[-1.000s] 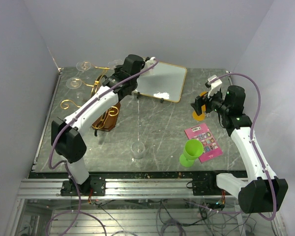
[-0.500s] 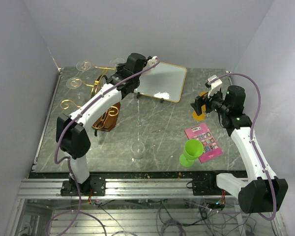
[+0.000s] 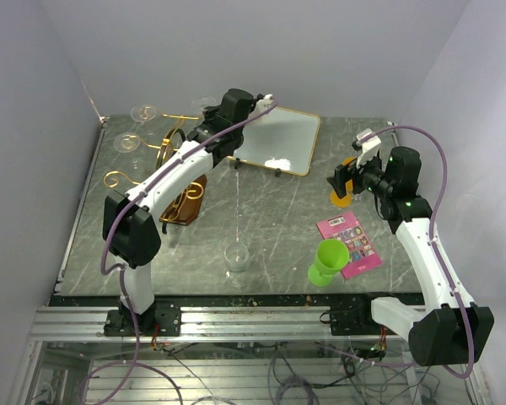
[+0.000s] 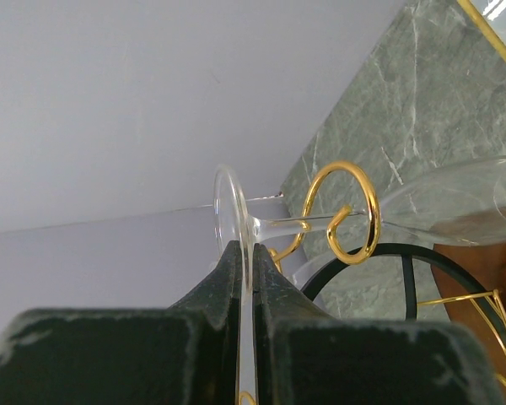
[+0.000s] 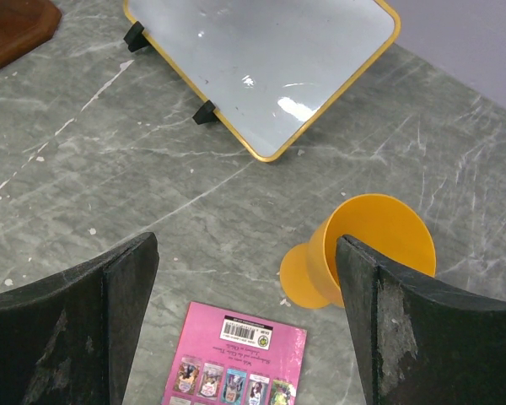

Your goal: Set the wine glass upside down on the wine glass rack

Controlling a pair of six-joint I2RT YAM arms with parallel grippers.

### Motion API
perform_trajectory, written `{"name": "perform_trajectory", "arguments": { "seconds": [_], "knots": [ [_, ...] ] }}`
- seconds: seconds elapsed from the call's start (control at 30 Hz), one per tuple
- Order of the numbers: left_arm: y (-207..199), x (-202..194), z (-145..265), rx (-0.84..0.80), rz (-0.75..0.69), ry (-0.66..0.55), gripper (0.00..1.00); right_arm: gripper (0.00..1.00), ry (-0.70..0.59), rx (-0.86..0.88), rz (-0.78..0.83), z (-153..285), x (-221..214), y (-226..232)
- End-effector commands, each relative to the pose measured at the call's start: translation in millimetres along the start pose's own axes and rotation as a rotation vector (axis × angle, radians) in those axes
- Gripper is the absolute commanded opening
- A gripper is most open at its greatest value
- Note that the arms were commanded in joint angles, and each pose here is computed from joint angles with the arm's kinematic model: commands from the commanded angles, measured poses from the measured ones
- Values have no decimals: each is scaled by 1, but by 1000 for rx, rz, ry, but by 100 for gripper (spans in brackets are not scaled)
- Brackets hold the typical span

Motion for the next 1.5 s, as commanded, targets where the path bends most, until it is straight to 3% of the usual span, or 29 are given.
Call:
{"name": "perform_trajectory", "arguments": {
  "seconds": [0.0, 1.47],
  "knots": [
    [23, 7, 2, 69, 46, -10, 7, 86, -16, 2, 2, 1, 2, 0],
    [1, 45, 28, -27, 35, -155, 7, 86, -14, 6, 6, 0, 0, 0]
  ]
}}
Point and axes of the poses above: each gripper's point midway between its finger pads, its own z axis back along the fingers, its own y axis along the line the jaws close on, x = y × z, the point moved 2 cm from there along z, back along the fingers, and after that the axes turned 5 degrees about z, right-handed, at the moved point
